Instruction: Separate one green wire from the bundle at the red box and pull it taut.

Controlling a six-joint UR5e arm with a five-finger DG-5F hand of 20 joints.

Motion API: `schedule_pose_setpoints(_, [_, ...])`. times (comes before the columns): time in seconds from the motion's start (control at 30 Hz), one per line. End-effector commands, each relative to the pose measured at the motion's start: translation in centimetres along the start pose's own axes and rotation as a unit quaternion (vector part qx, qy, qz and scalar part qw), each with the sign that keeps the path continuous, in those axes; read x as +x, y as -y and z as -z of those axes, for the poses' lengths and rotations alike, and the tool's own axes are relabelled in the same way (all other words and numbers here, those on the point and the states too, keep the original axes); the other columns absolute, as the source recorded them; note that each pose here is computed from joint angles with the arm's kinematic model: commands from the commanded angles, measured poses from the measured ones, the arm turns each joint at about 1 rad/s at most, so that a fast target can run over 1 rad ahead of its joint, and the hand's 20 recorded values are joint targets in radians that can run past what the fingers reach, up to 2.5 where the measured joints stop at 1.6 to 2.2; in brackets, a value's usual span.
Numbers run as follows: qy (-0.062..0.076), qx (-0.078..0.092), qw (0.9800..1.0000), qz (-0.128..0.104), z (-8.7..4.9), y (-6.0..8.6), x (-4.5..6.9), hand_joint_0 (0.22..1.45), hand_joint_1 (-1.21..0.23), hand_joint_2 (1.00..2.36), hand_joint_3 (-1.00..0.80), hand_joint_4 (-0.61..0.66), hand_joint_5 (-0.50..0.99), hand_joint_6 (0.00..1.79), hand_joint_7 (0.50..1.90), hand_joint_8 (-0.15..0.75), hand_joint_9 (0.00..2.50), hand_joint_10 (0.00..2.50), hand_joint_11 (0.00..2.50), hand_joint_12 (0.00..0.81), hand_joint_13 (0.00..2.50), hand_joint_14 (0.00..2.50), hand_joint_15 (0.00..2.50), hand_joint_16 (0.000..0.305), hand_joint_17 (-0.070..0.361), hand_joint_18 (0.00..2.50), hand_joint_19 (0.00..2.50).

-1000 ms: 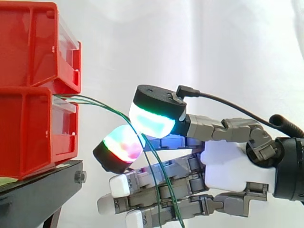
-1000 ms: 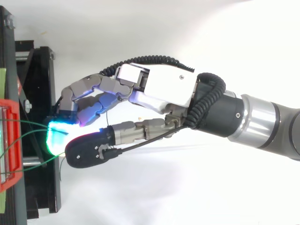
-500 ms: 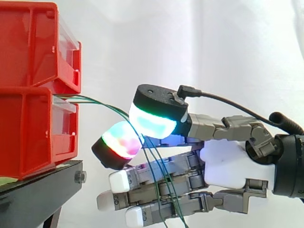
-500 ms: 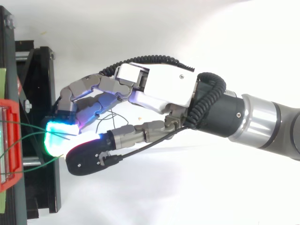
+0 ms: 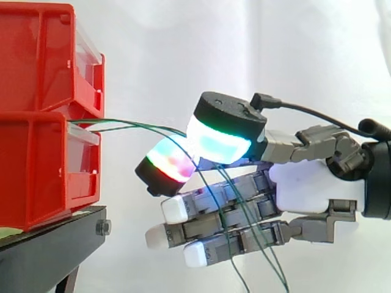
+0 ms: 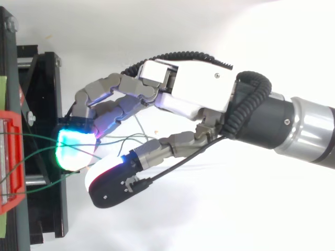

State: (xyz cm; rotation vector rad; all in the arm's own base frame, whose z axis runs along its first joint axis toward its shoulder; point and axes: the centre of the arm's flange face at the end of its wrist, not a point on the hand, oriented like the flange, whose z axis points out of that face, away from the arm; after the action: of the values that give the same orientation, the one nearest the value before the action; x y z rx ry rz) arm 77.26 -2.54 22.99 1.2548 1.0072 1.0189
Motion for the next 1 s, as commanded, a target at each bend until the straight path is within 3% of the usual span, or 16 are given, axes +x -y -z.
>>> schedule_pose_setpoints(0.0, [0.001,0.010,0.9999,0.005,0.4,-1.2,-0.4,0.63,-0.87,1.00,-0.50,0.17,-0.16,0.87,0.92,0.260,0.89,0.02,0.44,0.330,0.57,0.01,0.24,0.048,0.108,0.63,0.43])
schedule_pose_setpoints(0.13, [0.005,0.013,0.9998,0.015,0.6,-2.6,-1.2,0.53,-0.75,1.00,-0.50,0.18,-0.14,0.86,0.94,0.267,0.93,0.02,0.43,0.341,0.58,0.01,0.25,0.050,0.113,0.65,0.45])
schedule_pose_setpoints(0.2, [0.006,0.014,0.9996,0.022,0.8,-3.3,-1.3,0.50,-0.61,1.00,-0.50,0.18,-0.14,0.85,0.94,0.277,0.95,0.01,0.42,0.351,0.59,0.01,0.25,0.052,0.117,0.66,0.47])
schedule_pose_setpoints(0.3, [0.007,0.017,0.9993,0.033,0.9,-3.6,-1.5,0.57,-0.44,1.00,-0.50,0.17,-0.13,0.84,1.02,0.268,0.96,0.01,0.42,0.339,0.60,0.01,0.27,0.048,0.109,0.63,0.50])
schedule_pose_setpoints(0.43, [0.008,0.016,0.9992,0.035,0.8,-3.6,-1.6,0.60,-0.50,1.01,-0.38,0.18,-0.14,0.84,1.05,0.270,0.96,0.02,0.43,0.341,0.60,0.01,0.28,0.048,0.108,0.63,0.51])
schedule_pose_setpoints(0.6, [0.008,0.017,0.9992,0.036,0.8,-3.7,-1.6,0.58,-0.61,1.02,-0.25,0.19,-0.15,0.87,0.99,0.281,0.91,0.02,0.43,0.344,0.60,0.01,0.28,0.049,0.111,0.63,0.50])
schedule_pose_setpoints(0.97, [0.009,0.018,0.9990,0.040,0.9,-3.6,-1.7,0.61,-0.77,1.01,-0.25,0.17,-0.17,0.88,0.94,0.287,0.89,0.02,0.46,0.341,0.58,0.01,0.28,0.050,0.112,0.63,0.49])
